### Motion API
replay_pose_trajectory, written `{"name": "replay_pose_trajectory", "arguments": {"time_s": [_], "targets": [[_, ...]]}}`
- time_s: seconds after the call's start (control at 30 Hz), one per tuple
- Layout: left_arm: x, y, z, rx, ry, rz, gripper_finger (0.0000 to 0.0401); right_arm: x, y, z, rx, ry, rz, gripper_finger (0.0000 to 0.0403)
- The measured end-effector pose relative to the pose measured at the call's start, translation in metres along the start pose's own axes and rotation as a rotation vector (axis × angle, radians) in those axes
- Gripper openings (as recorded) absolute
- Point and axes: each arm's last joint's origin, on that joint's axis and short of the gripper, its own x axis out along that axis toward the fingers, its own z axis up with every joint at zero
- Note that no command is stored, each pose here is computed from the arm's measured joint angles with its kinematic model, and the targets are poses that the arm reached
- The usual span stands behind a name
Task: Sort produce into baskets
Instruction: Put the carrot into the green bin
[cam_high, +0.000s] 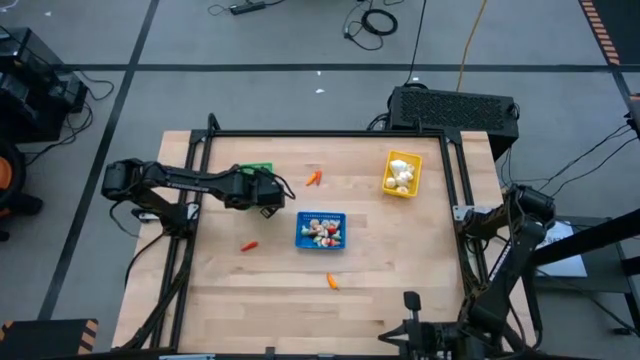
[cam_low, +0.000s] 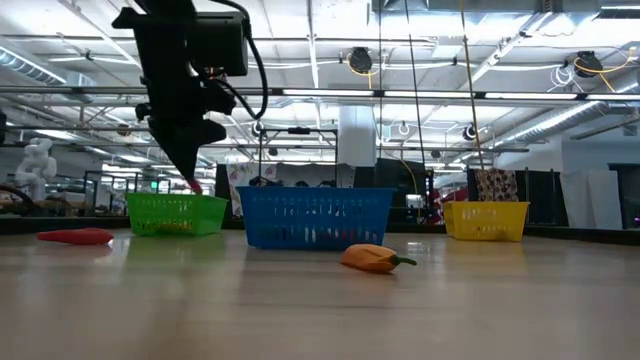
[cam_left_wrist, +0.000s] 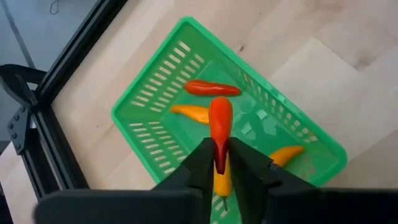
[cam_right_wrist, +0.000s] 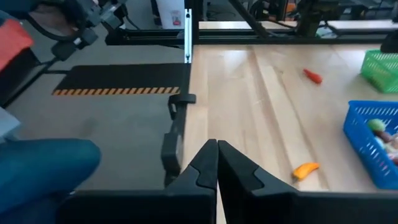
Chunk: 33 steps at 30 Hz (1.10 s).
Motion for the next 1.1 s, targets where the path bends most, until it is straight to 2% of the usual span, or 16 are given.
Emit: {"name": "replay_pose_trajectory", "arguments": {"time_s": [0.27,0.47,0.53,0.63,0.73,0.83,1.1], "targets": [[0.0,-0.001,-0.002,0.006,0.025,-0.022,0.014,0.01,-0.008,0.006,-0.08,0.0,-0.033,0.0],[-0.017,-0.004,0.003,0.034,0.035,-0.061,0.0152,0.013,-0.012,0.006,-0.099,0.015,-0.05,0.0],[-0.034,-0.006,0.006,0.065,0.016,-0.114,0.0153,0.013,-0.012,0.005,-0.105,0.019,-0.053,0.0],[-0.066,-0.012,0.008,0.117,-0.043,-0.262,0.0153,0.013,-0.013,0.005,-0.12,0.023,-0.054,0.0],[-0.091,-0.022,-0.005,0.191,-0.066,-0.371,0.0153,0.013,-0.012,0.005,-0.134,0.022,-0.054,0.0],[-0.102,-0.026,-0.029,0.259,-0.015,-0.348,0.0153,0.013,-0.012,0.005,-0.133,0.034,-0.036,0.0],[-0.087,-0.038,-0.076,0.344,0.093,-0.332,0.0153,0.013,-0.01,0.004,-0.124,0.072,0.026,0.0]]}}
